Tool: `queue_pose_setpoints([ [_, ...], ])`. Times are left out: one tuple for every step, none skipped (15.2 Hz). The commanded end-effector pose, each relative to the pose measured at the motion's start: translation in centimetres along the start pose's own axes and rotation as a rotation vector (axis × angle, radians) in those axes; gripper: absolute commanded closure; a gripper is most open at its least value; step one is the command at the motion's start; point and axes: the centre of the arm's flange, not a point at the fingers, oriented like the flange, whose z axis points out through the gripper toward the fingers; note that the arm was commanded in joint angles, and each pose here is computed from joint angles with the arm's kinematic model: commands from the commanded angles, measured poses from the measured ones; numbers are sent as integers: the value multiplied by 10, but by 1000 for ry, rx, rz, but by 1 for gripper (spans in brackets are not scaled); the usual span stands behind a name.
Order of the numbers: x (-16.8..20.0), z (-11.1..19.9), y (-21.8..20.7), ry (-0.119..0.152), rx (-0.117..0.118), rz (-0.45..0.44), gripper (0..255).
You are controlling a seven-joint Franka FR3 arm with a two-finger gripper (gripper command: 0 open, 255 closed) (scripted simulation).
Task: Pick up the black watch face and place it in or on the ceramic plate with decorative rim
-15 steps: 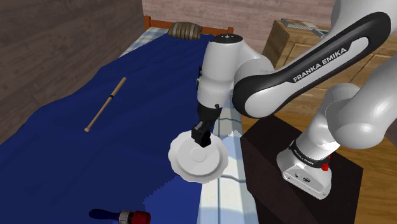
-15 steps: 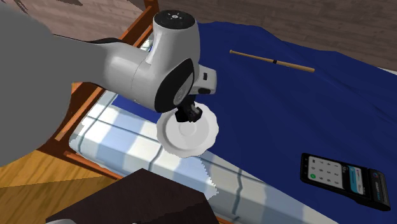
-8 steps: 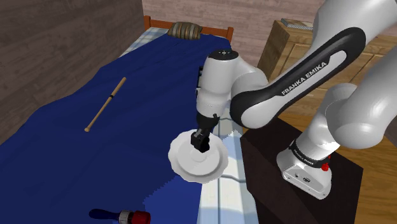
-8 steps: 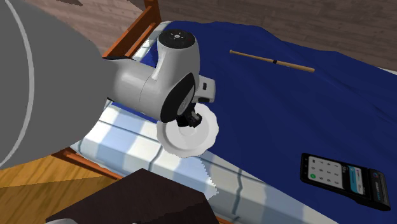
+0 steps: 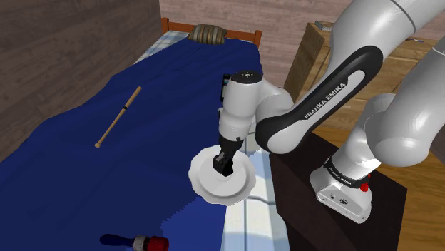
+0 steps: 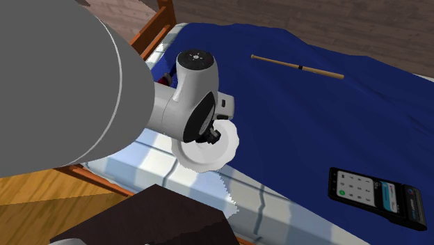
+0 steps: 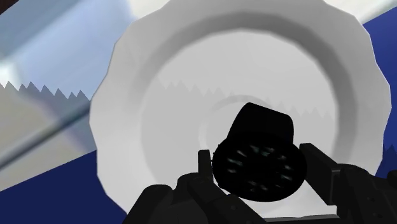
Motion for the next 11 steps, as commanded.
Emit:
queue_pose_setpoints([
  [0,1,0,1,0,0,255],
  [0,1,0,1,0,0,255],
  [0,1,0,1,0,0,255],
  [0,1,0,1,0,0,255],
  [0,1,0,1,0,0,255],
  [0,1,0,0,0,0,255],
  [0,1,0,0,0,0,0],
  [0,1,0,0,0,0,0],
  [0,1,0,0,0,0,0],
  [0,1,0,0,0,0,0],
  [0,1,0,0,0,0,0],
])
